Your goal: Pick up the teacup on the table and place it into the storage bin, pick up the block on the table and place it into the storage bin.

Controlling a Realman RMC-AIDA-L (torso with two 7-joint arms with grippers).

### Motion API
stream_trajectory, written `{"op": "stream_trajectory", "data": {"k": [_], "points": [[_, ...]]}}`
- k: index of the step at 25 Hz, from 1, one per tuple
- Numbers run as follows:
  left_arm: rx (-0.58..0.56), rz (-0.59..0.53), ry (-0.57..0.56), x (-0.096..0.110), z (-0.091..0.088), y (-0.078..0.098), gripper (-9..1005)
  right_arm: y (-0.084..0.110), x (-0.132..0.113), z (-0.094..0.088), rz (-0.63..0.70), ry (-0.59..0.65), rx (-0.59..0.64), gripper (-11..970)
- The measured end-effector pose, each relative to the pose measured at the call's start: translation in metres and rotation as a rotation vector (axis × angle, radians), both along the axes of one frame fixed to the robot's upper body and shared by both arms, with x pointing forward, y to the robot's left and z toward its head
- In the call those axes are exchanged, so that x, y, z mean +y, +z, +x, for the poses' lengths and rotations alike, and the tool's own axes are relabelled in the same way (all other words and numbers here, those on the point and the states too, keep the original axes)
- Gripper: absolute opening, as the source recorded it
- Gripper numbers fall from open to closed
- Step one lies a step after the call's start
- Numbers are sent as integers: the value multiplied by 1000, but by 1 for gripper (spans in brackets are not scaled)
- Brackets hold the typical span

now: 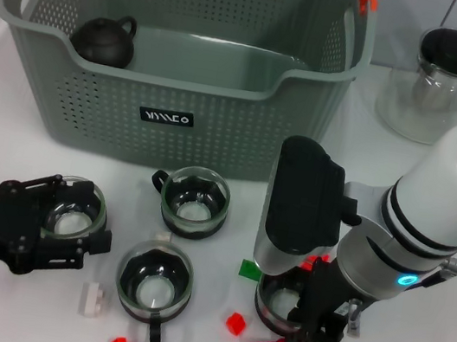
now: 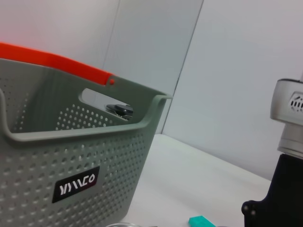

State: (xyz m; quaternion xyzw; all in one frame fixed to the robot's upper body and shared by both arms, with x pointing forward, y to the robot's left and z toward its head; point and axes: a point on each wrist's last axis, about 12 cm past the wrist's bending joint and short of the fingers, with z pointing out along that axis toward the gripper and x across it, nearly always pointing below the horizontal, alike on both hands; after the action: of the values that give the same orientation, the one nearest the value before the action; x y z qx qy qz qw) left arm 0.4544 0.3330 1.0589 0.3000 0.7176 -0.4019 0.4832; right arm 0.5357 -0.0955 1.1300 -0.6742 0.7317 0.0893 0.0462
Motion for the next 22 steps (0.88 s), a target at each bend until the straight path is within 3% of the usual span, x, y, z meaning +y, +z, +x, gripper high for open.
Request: {"op": "stream_trajectory", "data": {"k": [4, 6, 12, 17, 22], "points": [[-2, -4, 6, 0, 0, 0, 872, 0, 0, 1, -1, -19, 5, 389], [-4, -4, 5, 0, 1, 0, 872, 3, 1, 1, 9, -22, 6, 175], [-5, -5, 4, -1, 1, 0, 872, 19, -4, 4, 59, -59, 26, 53], [-4, -5, 13, 1, 0, 0, 872, 63, -18, 7, 240, -98, 38, 53], [4, 2, 22, 1, 0, -2, 873, 118, -47, 9, 586, -132, -83, 52]]}}
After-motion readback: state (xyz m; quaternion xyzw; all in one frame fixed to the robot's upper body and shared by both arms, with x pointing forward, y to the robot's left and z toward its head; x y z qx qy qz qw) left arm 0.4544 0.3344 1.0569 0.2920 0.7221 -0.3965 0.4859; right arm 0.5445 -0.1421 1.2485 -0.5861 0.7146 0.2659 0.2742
